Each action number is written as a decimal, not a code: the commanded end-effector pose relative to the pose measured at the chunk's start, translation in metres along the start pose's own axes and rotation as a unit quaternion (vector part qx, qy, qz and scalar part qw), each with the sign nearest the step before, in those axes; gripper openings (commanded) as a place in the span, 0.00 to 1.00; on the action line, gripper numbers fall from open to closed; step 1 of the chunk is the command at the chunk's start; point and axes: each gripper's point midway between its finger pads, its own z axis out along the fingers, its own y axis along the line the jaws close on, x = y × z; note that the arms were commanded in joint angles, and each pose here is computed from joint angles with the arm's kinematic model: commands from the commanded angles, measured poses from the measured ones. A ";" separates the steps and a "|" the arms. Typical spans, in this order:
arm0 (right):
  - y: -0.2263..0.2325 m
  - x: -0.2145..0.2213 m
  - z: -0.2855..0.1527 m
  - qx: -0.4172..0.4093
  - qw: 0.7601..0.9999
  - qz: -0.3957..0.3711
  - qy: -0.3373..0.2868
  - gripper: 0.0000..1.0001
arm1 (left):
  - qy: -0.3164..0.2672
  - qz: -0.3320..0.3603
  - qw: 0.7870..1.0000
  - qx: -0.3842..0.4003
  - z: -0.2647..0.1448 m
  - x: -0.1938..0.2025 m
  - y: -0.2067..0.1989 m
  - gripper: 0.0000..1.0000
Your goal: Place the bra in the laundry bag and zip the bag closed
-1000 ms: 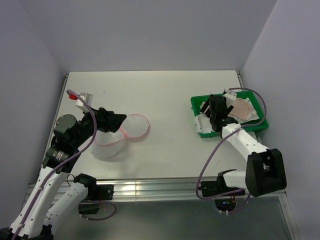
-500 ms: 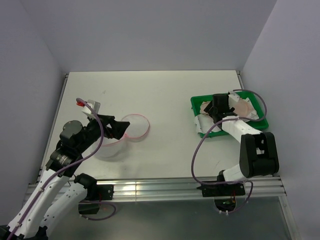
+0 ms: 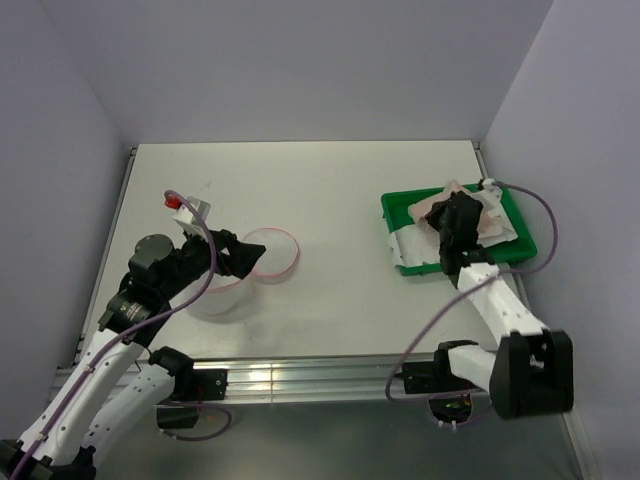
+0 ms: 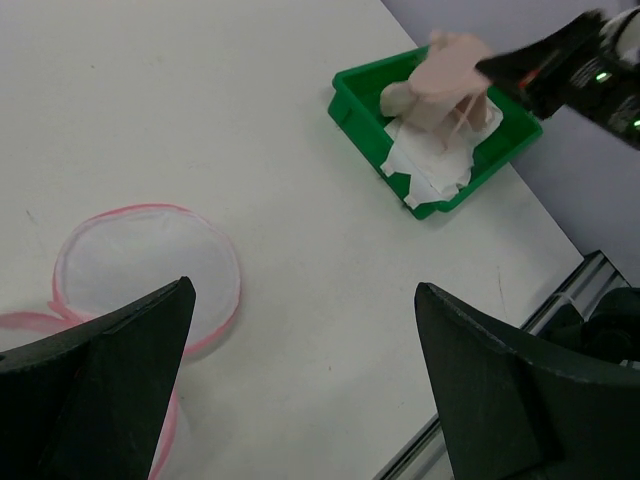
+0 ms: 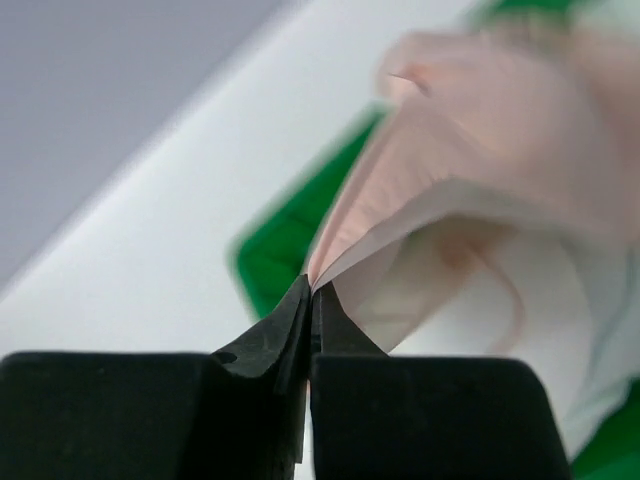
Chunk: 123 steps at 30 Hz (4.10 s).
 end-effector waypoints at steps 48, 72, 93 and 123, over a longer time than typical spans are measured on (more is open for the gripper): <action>0.105 0.106 -0.143 -0.320 0.923 -0.134 0.169 0.53 | 0.114 -0.123 0.984 -0.052 0.205 0.053 0.002 0.79; 0.083 0.106 -0.146 -0.304 0.931 -0.133 0.152 0.45 | 0.267 -0.073 0.959 -0.060 0.188 0.179 -0.010 0.54; 0.086 0.103 -0.153 -0.319 0.927 -0.127 0.151 0.45 | 0.234 -0.088 0.966 -0.071 0.192 0.180 -0.008 0.00; 0.195 0.030 -0.298 -0.567 0.725 -0.384 -0.075 0.93 | 0.111 -0.161 0.971 0.140 0.083 -0.050 -0.140 0.00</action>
